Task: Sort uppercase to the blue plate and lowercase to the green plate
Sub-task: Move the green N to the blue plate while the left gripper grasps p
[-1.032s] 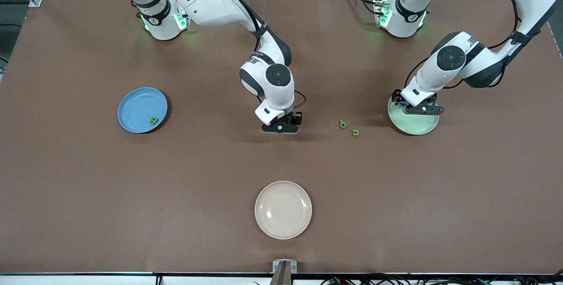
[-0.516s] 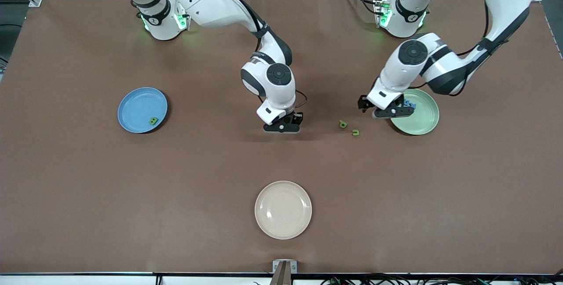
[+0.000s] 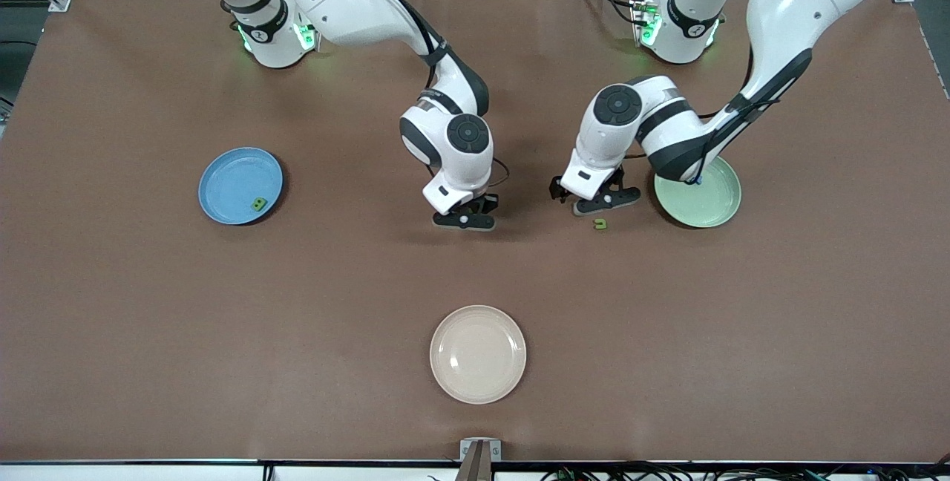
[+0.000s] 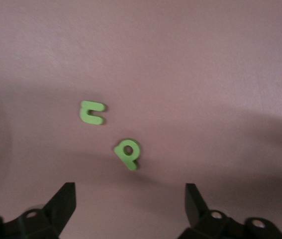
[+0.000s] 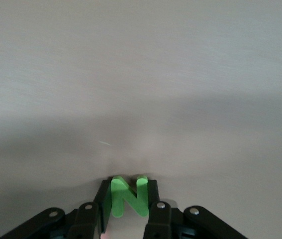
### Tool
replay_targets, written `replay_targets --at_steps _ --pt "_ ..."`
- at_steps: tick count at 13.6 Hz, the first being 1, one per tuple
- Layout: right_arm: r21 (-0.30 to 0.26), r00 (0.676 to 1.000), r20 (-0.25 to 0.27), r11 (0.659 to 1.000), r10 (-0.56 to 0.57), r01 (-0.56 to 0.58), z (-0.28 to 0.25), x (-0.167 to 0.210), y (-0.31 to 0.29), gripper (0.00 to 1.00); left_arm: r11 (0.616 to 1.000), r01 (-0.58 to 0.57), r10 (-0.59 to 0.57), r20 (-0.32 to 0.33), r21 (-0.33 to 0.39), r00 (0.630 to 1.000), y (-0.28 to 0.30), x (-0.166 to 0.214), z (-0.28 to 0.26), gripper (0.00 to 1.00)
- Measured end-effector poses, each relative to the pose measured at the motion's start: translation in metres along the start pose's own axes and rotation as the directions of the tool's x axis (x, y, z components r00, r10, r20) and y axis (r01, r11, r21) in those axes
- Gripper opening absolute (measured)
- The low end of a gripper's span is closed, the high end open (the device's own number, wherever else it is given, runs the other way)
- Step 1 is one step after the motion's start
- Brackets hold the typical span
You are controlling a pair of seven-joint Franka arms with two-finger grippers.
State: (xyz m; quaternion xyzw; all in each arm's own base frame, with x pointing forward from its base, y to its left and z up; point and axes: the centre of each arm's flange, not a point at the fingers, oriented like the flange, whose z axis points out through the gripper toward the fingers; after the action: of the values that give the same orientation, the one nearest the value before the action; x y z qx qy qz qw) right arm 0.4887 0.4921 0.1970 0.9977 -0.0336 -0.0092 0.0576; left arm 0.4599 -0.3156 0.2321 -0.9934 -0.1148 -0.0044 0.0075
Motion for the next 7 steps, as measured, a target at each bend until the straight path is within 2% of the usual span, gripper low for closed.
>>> replay_targets --at_steps 2,4,7 --pt "-0.057 0.997 0.057 0.997 -0.047 0.05 -0.032 0.018 0.037 0.33 1.0 0.014 -0.014 0.02 -0.001 1.0 -0.001 0.005 0.009 1.0" --pt "-0.056 0.989 0.093 0.991 -0.117 0.122 -0.064 0.041 0.1 0.33 0.999 0.038 -0.038 0.035 -0.004 0.999 -0.007 0.015 0.019 1.0" --pt "-0.028 0.964 0.156 0.975 -0.213 0.22 -0.078 0.058 0.22 0.33 0.999 0.047 -0.047 0.039 -0.001 0.998 -0.008 0.02 0.035 0.96"
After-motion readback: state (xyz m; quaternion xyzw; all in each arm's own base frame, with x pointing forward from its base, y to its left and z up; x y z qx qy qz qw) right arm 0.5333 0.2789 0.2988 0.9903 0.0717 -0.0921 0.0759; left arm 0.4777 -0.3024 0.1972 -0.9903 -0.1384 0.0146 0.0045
